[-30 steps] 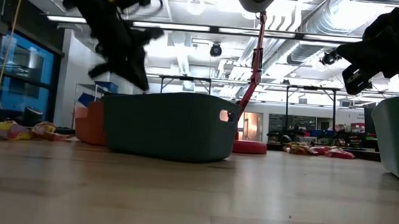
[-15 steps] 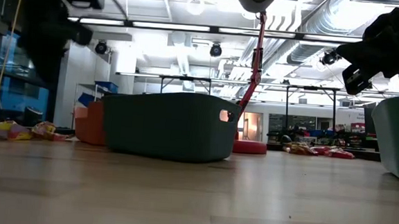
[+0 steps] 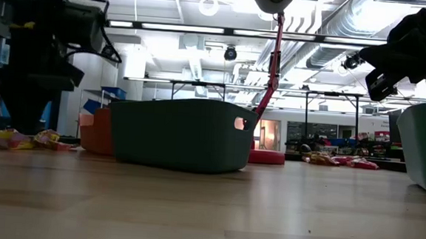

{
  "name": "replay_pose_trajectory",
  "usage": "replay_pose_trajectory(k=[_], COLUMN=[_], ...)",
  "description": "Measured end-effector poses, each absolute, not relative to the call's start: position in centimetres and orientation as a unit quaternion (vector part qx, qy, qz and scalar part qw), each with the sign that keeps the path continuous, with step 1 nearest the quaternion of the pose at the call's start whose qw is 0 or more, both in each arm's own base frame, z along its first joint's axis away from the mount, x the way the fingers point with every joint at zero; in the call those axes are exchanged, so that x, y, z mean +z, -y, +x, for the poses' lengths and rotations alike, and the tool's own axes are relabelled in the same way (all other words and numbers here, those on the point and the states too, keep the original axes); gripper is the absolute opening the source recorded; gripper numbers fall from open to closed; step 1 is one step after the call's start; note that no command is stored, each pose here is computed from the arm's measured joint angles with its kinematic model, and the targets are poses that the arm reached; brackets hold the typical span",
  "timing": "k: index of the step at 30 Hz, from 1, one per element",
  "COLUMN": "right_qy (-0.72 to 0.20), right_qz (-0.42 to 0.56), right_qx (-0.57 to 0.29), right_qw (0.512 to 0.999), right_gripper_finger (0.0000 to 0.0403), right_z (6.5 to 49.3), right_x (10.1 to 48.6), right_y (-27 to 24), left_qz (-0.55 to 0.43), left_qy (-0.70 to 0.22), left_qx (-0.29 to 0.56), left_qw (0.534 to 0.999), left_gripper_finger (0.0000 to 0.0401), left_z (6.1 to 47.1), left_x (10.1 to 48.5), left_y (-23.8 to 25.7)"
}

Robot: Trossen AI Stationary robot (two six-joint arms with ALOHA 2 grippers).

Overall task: Sort candy
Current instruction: Put the top left yellow candy into the orange bin

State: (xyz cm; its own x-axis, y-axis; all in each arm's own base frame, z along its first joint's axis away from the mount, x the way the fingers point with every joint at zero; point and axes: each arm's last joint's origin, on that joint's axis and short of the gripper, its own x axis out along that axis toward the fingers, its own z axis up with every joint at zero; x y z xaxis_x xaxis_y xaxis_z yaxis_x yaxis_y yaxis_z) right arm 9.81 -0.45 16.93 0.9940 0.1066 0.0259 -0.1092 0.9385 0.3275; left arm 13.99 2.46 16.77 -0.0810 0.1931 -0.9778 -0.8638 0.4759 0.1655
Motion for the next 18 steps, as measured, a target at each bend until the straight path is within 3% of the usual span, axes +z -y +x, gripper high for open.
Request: replay_pose_trajectory(k=[11,15,18], right_qy=[0.004,0.004,0.004], right_qz=[0.166,0.167,0.167], right_qx=[0.055,0.055,0.055], right_qw=[0.985,0.984,0.984], right_gripper_finger=[0.0,0.0,0.0], right_z=[9.8,9.8,9.8], right_x=[16.9,16.9,16.9], right_y=[0.4,0.4,0.4], left_qz=[-0.267,-0.272,-0.282], left_qy=[-0.648,-0.647,-0.607], left_qx=[0.423,0.396,0.371], left_qw=[0.575,0.593,0.644], left_gripper_finger=[0.0169,0.0098,0.002], left_z=[13.8,14.7,16.2], left_x=[13.4,14.4,17.4], left_y=[-2.3,-2.1,-2.1])
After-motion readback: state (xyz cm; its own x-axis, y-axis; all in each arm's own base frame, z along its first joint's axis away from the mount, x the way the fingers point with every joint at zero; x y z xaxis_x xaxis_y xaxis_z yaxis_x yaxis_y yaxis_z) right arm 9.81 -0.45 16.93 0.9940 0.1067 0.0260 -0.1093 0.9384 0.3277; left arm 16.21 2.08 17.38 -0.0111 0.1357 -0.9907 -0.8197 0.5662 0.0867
